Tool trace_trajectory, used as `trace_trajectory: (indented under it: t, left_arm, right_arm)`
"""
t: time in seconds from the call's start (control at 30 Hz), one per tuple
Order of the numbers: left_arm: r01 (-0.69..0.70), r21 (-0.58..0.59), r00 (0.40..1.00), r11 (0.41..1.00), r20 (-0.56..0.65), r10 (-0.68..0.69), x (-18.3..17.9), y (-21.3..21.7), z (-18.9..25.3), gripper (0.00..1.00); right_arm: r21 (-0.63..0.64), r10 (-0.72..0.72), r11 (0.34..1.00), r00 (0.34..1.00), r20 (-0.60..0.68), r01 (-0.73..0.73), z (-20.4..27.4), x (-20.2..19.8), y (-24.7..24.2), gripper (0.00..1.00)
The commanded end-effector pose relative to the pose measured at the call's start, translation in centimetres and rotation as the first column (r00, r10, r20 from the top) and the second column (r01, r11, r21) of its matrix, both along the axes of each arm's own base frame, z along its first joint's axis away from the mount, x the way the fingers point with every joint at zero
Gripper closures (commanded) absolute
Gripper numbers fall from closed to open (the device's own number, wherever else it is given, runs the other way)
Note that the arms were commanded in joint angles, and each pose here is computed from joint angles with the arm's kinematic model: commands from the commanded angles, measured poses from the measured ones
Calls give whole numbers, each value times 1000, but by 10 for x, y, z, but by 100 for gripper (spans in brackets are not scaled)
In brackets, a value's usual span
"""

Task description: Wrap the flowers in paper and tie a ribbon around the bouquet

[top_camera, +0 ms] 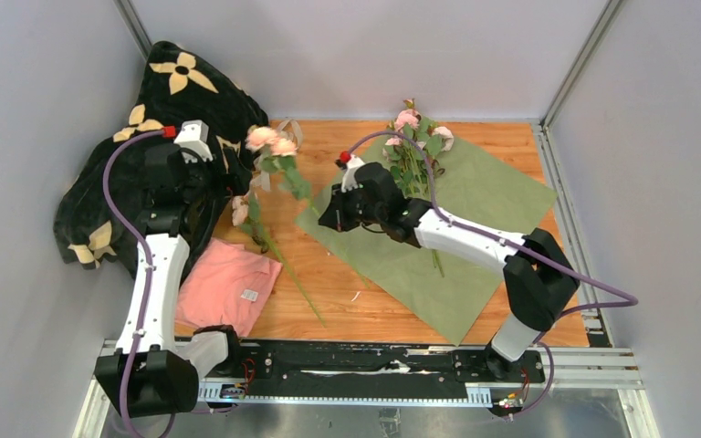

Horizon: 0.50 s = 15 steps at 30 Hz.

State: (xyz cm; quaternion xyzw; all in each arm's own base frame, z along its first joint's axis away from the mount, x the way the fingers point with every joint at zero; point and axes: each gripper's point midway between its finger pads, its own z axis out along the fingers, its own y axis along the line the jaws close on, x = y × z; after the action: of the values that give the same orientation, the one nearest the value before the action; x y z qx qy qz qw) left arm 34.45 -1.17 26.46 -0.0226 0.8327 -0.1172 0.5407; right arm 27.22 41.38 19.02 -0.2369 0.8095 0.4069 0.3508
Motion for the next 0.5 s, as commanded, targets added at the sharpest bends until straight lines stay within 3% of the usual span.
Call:
trace_trajectory:
  t: [0.0,0.2,0.47]
  left_arm:
    - [12,-13,999,1000,-31,-12,1,-1,-16,0]
    - [25,-93,986,995,-161,-40,4,-10,-57,1]
    - [8,-61,993,998,-116,-15,3,-5,-50,1]
  right_arm:
    - [-69,-145,987,989,-28,142,-34,18,-38,100]
    - [-160,-289,947,956,-38,280,-73,25,-84,100]
    - [-186,-403,894,913,66,408,-59,51,-138,100]
